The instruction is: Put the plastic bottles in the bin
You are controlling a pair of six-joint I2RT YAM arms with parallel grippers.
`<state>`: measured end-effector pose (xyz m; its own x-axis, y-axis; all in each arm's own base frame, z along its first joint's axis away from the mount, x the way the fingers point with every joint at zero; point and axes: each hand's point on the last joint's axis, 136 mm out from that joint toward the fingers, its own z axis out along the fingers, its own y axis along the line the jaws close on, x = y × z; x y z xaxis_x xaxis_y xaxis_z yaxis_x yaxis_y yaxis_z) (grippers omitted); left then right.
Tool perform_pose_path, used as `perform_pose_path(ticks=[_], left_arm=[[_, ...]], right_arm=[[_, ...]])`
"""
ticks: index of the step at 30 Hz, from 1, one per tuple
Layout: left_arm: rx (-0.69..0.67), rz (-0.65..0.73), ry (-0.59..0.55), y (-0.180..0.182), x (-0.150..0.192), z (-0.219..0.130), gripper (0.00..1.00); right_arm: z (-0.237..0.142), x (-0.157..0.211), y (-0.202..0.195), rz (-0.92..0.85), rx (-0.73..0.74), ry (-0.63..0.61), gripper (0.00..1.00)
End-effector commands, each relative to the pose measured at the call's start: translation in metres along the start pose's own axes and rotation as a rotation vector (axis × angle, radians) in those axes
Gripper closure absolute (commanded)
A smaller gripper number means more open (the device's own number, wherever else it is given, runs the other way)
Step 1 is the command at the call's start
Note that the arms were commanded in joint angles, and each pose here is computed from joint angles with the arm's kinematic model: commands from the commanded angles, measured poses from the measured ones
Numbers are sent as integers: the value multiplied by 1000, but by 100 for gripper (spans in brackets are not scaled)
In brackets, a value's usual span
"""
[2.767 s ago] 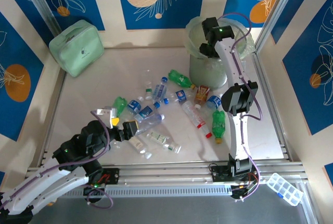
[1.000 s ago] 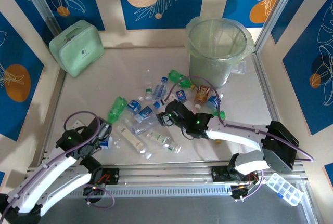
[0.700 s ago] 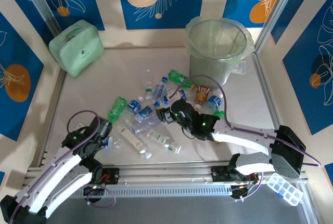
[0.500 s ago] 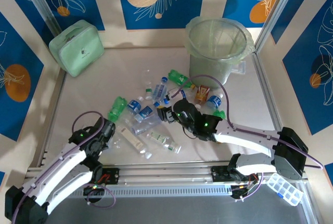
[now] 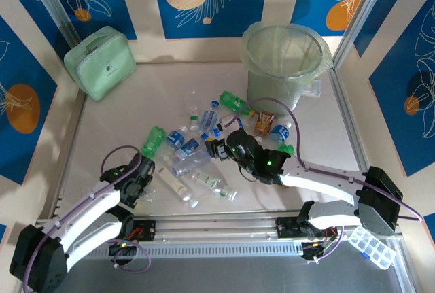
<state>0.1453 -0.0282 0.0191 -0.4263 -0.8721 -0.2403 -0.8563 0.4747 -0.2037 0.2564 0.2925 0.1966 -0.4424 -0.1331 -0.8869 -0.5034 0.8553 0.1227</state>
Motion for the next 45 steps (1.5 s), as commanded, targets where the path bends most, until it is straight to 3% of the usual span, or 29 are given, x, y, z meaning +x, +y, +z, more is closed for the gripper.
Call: perform_pose_path(ticks=[1,11,26,31,36,40,45], left_arm=[[47,-5,-7,-11,-3,1,33],[73,8,-48,-15,-14,-16,53],[290,122,-102,-41,-30,-68,56],[572,337,-109,-91,-23,-113,59],[1039,662,-79,-152,17,-187,64],[1212,859,-96,-171,51,-212,65],[1221,1136,-149,-184,87,-215,71]], right_arm=[[1,-5,-4,14,21,-26,31],[-11,-12,-7,28,17,-72,31],[-19,-19,-22,55,49,-106,31],[-23,-19,-26,106,23,-105,31],[-23,-15,-36,256,-75,-66,31],[-35,-21,-41,377,-217,-99,30],[-54,-38,-9,401,-560,-123,24]])
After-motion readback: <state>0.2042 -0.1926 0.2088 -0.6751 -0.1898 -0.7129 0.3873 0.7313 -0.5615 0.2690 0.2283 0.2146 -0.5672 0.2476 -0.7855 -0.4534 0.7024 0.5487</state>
